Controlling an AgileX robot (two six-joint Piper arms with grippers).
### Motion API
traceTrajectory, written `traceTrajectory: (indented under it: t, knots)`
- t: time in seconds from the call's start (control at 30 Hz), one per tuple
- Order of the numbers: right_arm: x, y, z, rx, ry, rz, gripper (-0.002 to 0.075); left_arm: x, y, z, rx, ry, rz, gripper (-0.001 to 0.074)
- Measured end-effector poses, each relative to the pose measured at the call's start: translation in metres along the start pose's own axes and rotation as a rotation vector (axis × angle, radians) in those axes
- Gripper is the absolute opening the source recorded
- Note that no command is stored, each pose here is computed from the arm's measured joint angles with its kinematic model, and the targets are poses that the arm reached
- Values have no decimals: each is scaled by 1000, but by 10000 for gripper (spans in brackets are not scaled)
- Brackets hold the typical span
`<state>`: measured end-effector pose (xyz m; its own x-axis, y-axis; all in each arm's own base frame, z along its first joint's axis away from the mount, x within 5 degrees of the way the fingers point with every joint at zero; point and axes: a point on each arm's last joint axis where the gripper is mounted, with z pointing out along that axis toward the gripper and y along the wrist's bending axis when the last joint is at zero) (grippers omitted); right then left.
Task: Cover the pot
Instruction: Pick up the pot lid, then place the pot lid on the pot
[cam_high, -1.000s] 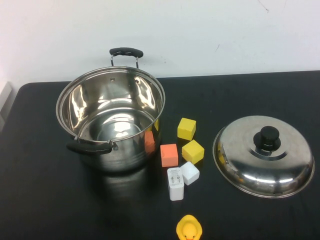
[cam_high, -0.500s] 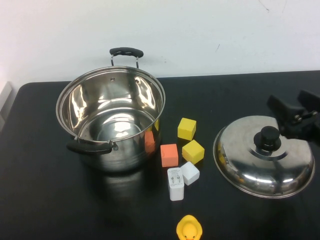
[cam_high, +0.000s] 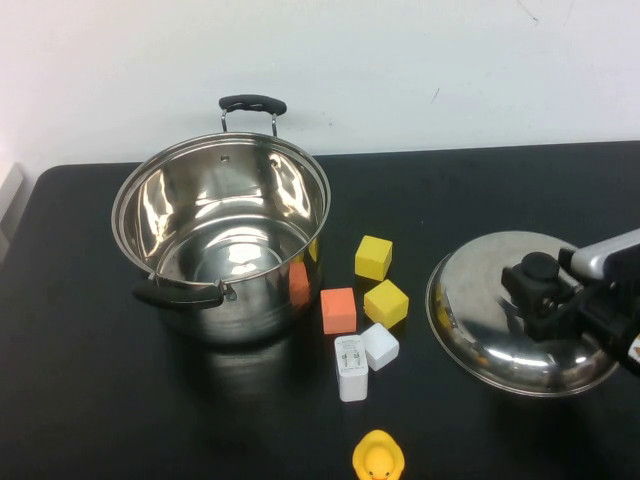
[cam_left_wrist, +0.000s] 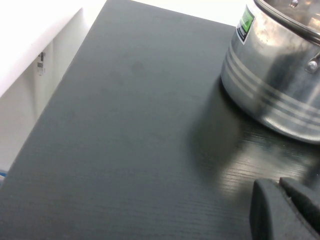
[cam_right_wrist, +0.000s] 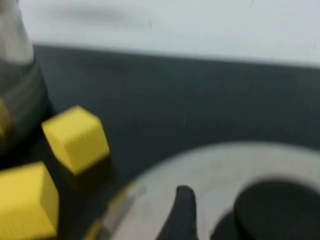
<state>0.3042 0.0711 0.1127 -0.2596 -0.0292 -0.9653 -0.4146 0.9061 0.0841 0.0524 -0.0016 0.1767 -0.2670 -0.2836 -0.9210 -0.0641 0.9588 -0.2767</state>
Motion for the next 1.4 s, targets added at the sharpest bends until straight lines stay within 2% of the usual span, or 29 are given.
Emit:
traceTrajectory:
  t: [0.17,0.23,0.37,0.5,0.53,0.57,0.6,0.63,0.8,0.93,1.03,1.2,1.4]
  knots:
    - [11,-2,8,-5,-9,-1,624,0,0,0,0,0,-3,-1]
    - [12,-3,10,2,-18,1,591,0,0,0,0,0,-3,-1]
    - [11,-6,10,31,-24,5,443,0,0,0,0,0,-3,-1]
    - [8,-7,9,52,-21,-2,442,0,0,0,0,0,-3,-1]
    - [5,-7,8,53,-23,-9,425,0,0,0,0,0,-3,-1]
    - [1,-6,7,51,-25,-16,324,0,0,0,0,0,-3,-1]
    - [-4,-5,5,47,-26,-22,359,0,0,0,0,0,-3,-1]
    - [-9,-4,4,40,-34,-35,341,0,0,0,0,0,-3,-1]
    - [-68,10,-16,-37,-175,-103,346,0,0,0,0,0,-1,-1]
    - [-120,27,-28,-113,-161,-70,346,0,0,0,0,0,-1,-1]
    - [-156,47,-27,-171,-122,-105,346,0,0,0,0,0,-1,-1]
    - [-211,97,-13,-318,-178,-202,346,0,0,0,0,0,-1,-1]
    - [-234,150,33,-439,-219,-231,346,0,0,0,0,0,-1,-1]
